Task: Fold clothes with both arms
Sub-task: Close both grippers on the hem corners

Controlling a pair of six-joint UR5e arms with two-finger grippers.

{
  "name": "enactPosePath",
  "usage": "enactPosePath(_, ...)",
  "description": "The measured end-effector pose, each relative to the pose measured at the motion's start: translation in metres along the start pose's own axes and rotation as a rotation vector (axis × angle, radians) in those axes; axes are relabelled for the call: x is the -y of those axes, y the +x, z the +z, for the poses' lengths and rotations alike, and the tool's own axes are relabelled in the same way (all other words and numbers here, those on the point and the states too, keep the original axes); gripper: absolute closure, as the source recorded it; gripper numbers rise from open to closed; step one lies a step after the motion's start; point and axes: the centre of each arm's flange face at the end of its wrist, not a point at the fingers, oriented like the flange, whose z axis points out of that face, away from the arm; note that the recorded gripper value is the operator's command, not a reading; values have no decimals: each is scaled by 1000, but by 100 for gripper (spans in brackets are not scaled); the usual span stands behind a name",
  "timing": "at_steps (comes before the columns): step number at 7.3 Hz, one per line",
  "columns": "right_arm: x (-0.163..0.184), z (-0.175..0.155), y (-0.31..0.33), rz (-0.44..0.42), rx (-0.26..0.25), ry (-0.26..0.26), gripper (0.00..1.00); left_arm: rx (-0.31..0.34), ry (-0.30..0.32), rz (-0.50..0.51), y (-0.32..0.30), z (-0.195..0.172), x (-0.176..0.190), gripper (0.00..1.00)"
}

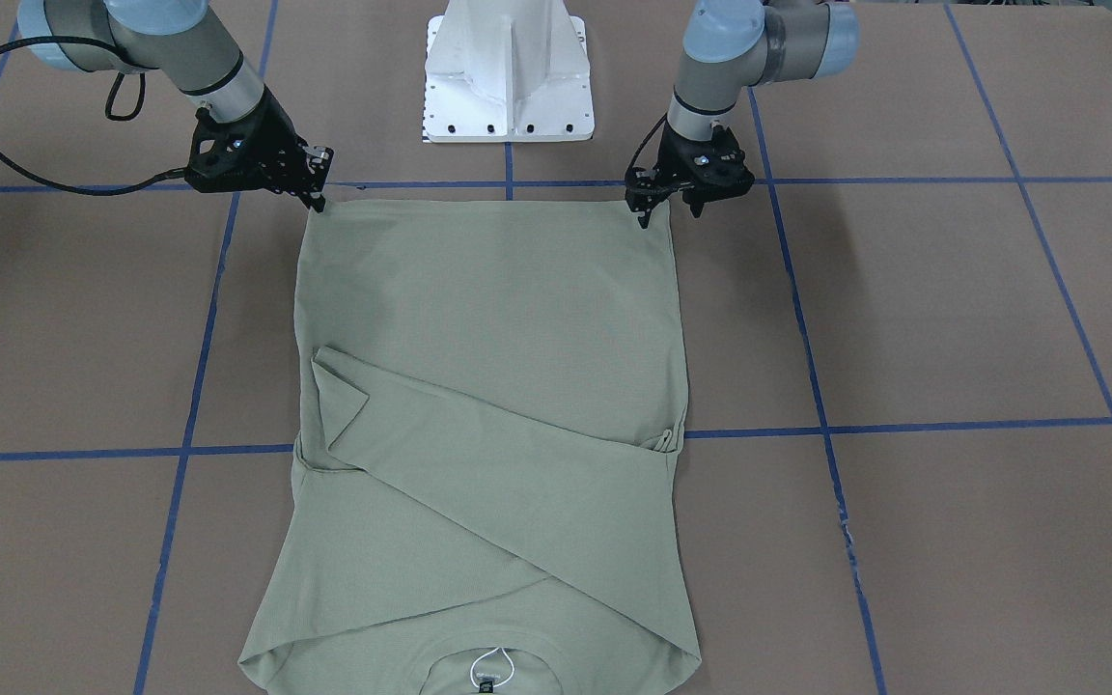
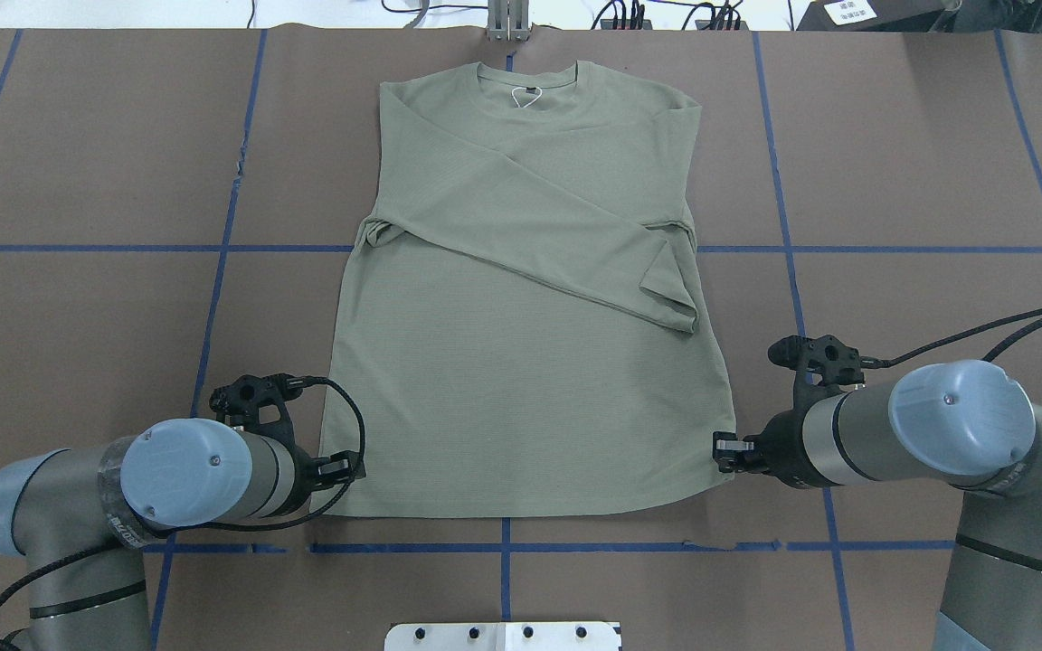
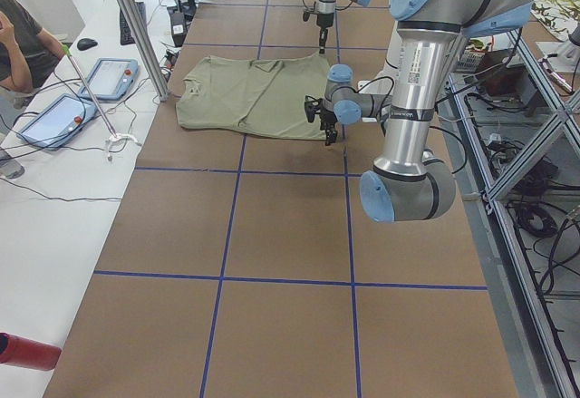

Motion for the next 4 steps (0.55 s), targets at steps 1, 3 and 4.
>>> enactPosePath(1,0,0,0,1,-1,1,100,0,-9,8,1,2,-6,15)
enactPosePath(3,1,0,1,2,-3,1,100,1,-20,16,3,3,-14,25)
enactPosePath(4,1,0,1,3,-3,2,100,2,-22,18,3,4,-15,32)
